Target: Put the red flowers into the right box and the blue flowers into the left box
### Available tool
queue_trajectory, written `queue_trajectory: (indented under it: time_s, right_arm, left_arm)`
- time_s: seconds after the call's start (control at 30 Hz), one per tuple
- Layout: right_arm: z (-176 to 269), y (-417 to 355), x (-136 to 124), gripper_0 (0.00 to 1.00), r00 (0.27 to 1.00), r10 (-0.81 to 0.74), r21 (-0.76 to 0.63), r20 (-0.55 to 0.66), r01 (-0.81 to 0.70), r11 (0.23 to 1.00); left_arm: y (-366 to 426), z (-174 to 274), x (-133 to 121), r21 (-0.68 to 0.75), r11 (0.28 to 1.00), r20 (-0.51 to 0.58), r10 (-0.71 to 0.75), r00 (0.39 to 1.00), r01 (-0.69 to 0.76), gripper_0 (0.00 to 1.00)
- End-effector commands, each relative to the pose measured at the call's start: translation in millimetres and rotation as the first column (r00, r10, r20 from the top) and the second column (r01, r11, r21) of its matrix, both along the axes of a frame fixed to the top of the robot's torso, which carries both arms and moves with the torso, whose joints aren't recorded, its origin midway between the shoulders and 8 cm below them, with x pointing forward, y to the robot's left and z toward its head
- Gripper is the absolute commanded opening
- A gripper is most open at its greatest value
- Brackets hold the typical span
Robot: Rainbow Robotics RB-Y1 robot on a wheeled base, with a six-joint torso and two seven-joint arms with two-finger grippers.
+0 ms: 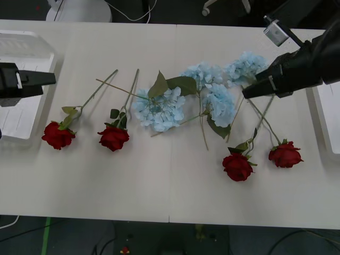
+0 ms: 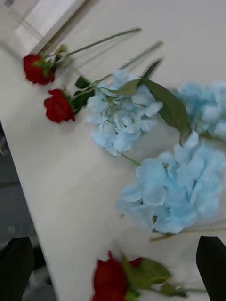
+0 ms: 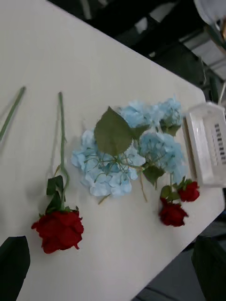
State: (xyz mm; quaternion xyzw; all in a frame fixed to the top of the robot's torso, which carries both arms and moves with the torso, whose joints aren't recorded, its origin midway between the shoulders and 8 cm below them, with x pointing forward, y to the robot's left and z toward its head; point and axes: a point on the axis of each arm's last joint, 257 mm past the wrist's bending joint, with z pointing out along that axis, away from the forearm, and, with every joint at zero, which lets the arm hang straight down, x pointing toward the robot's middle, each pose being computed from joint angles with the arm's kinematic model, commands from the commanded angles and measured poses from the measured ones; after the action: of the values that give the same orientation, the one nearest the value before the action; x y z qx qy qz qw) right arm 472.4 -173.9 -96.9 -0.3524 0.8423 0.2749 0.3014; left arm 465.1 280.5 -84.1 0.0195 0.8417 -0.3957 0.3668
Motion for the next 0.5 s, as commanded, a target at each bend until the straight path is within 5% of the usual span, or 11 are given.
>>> queue_trajectory:
  time_s: [0.03,0.07,0.1,0.2,0.27,0.37,0.5]
  right_arm:
    - [21,-6,21,1.0,0.956,-0.254,0.069,-0.144,0.266,0.962]
    - [21,-6,21,1.0,0.956,-0.254,0.069,-0.144,0.266,0.962]
    - [14,-11,24,1.0,0.857,-0.405,0.085,-0.318,0.452,0.888]
    - [6,-21,27,1.0,0.638,-0.556,0.056,-0.532,0.682,0.729]
    - [-1,-27,29,1.0,0.38,-0.61,-0.016,-0.695,0.84,0.542]
    - [-5,-33,35,1.0,0.05,-0.566,-0.139,-0.823,0.948,0.286]
    - [-10,-38,40,1.0,-0.23,-0.427,-0.278,-0.874,0.959,0.052]
  left_arm:
    - [20,34,37,-0.091,0.986,-0.052,0.133,0.99,-0.137,1.0]
    - [20,34,37,-0.091,0.986,-0.052,0.133,0.99,-0.137,1.0]
    - [19,43,54,-0.198,0.949,-0.165,0.214,0.963,-0.245,1.0]
    - [14,51,81,-0.264,0.877,-0.288,0.326,0.901,-0.401,1.0]
    - [7,51,100,-0.288,0.803,-0.388,0.4,0.83,-0.522,1.0]
    - [0,33,122,-0.274,0.671,-0.524,0.497,0.692,-0.689,1.0]
    - [-7,-5,139,-0.216,0.524,-0.625,0.574,0.529,-0.824,1.0]
